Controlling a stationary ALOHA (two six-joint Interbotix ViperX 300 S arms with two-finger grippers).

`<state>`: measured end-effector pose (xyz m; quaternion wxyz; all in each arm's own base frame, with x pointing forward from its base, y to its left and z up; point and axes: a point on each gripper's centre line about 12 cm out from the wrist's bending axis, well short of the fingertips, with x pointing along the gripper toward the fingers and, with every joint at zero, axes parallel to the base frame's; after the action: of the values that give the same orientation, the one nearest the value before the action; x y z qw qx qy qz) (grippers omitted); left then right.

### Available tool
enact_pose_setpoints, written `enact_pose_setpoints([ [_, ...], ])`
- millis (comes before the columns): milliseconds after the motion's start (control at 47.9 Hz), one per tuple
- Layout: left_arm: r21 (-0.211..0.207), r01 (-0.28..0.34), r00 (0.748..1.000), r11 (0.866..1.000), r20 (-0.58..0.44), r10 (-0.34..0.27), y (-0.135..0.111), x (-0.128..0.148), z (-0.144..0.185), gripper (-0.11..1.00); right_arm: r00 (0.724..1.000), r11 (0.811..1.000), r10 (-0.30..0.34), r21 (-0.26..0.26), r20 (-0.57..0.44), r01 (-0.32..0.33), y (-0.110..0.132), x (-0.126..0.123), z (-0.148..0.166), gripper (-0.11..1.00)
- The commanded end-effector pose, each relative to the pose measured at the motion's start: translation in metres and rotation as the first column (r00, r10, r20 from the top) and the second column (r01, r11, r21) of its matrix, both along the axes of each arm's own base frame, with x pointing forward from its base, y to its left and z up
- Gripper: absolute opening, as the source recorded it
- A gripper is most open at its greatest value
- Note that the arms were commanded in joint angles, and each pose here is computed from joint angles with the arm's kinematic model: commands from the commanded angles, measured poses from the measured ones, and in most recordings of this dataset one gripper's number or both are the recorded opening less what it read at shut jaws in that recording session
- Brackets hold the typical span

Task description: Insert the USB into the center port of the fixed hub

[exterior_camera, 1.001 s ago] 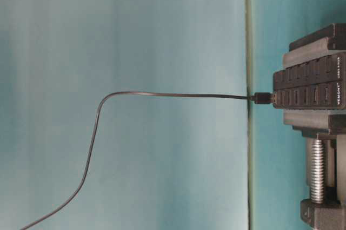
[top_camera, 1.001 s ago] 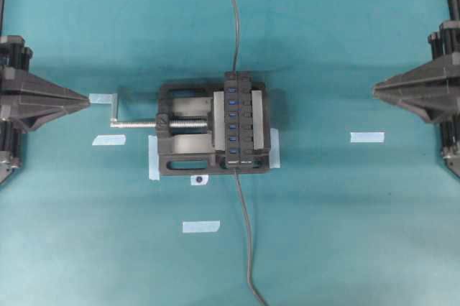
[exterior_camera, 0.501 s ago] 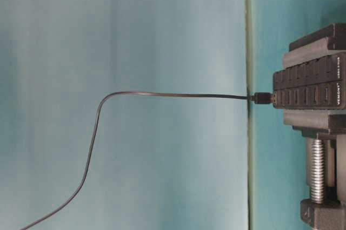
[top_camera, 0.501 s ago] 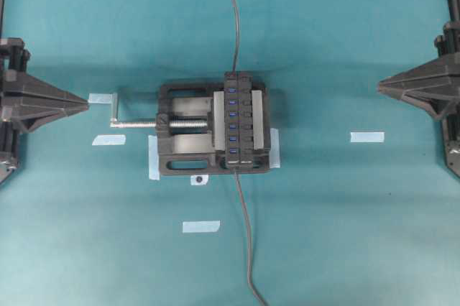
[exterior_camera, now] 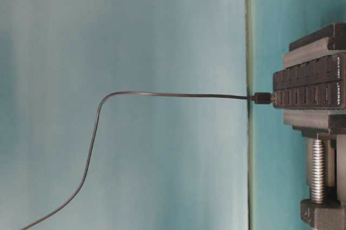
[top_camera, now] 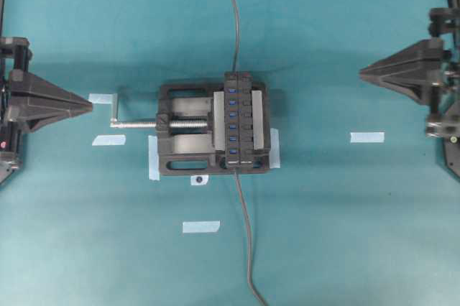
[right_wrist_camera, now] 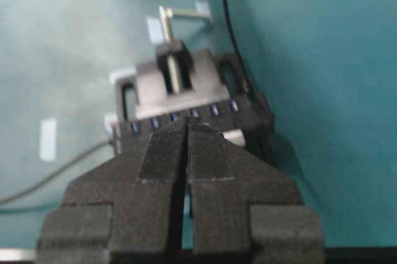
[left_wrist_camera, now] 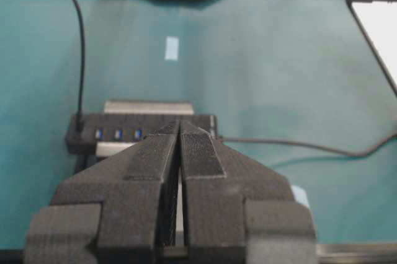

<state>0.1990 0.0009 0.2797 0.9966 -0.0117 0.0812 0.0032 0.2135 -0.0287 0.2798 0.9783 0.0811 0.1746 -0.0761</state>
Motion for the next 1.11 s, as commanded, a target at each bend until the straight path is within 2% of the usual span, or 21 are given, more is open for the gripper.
enact_pose_setpoints([
  [0, 0.0, 0.001, 1.0, 1.0, 0.02, -0.001, 0.0, 0.003, 0.011, 0.0, 1.0, 1.0, -0.003, -0.003, -0.014, 0.003, -0.002, 0.011, 0.009, 0.01],
  [209, 0.0, 0.001, 1.0, 1.0, 0.008, -0.001, 0.0, 0.004, 0.009, 0.0, 0.993, 1.0, 0.003, -0.009, -0.117, -0.004, -0.006, 0.036, 0.009, 0.01],
  [375, 0.0, 0.003, 1.0, 1.0, -0.008, -0.003, -0.001, 0.004, 0.007, 0.0, 0.977, 1.0, -0.001, -0.02, -0.214, -0.003, -0.012, 0.052, -0.003, 0.01],
  [563, -0.002, 0.002, 1.0, 1.0, -0.029, -0.002, -0.001, 0.005, 0.005, 0.0, 0.967, 1.0, -0.014, -0.021, -0.254, 0.009, -0.018, 0.065, -0.011, 0.01],
  [1085, -0.003, 0.008, 0.999, 1.0, -0.04, -0.008, -0.002, 0.006, 0.004, 0.0, 0.929, 0.995, -0.022, -0.098, -0.37, -0.015, -0.036, 0.101, -0.041, 0.01],
])
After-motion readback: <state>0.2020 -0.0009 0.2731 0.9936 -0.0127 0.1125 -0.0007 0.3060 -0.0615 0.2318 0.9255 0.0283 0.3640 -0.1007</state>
